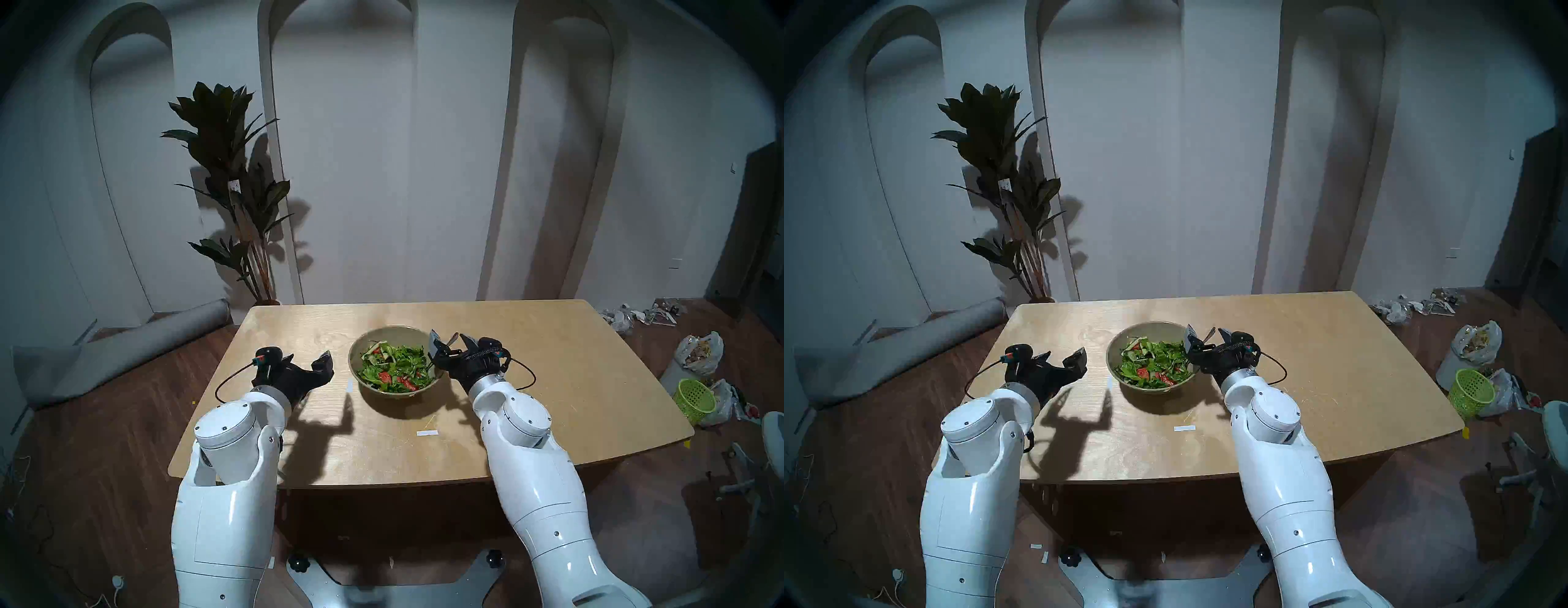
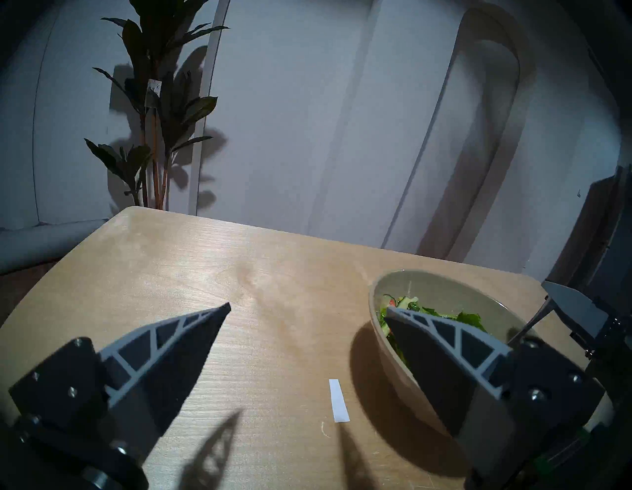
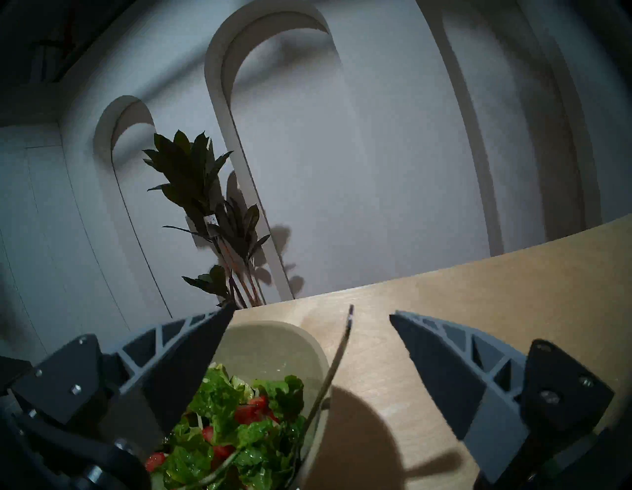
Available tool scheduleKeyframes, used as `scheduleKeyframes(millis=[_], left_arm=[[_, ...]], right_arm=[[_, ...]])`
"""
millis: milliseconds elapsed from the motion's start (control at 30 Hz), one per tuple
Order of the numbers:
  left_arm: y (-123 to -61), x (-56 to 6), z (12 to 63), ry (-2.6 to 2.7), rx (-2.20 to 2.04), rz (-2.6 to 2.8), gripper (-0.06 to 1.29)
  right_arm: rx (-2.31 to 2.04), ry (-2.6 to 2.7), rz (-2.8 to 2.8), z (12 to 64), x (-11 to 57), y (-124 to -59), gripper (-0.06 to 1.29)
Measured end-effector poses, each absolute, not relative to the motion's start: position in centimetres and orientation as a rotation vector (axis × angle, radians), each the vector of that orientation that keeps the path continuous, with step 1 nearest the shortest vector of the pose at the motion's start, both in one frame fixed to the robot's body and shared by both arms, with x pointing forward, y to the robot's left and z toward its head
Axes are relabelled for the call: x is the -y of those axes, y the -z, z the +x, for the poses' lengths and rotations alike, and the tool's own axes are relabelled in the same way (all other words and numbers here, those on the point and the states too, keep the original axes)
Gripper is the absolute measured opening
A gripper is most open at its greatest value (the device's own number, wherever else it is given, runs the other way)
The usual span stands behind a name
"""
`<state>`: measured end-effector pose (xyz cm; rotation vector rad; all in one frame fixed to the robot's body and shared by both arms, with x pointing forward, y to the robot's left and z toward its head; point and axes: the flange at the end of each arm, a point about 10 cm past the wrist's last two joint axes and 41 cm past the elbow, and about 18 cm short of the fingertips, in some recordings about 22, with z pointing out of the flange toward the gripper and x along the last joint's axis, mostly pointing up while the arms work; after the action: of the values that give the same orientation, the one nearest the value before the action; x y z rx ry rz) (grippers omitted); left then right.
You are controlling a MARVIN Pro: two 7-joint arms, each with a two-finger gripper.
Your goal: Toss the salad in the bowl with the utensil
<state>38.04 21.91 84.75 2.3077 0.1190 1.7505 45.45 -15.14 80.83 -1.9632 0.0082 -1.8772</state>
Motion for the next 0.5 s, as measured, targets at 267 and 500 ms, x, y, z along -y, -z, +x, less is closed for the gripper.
scheduleKeyframes(millis=[267,500], left_arm=[[-84.75,-22.47,38.02,-1.759,-0.146,2.317,1.23],[-84.57,-22.82,38.09,-1.772,-0.175,2.331,1.23]], right_arm=[[0.014,1.896,-1.934,46.10,14.43,-81.62,1.24],[0.012,1.899,-1.923,46.36,14.24,-81.84,1.22]])
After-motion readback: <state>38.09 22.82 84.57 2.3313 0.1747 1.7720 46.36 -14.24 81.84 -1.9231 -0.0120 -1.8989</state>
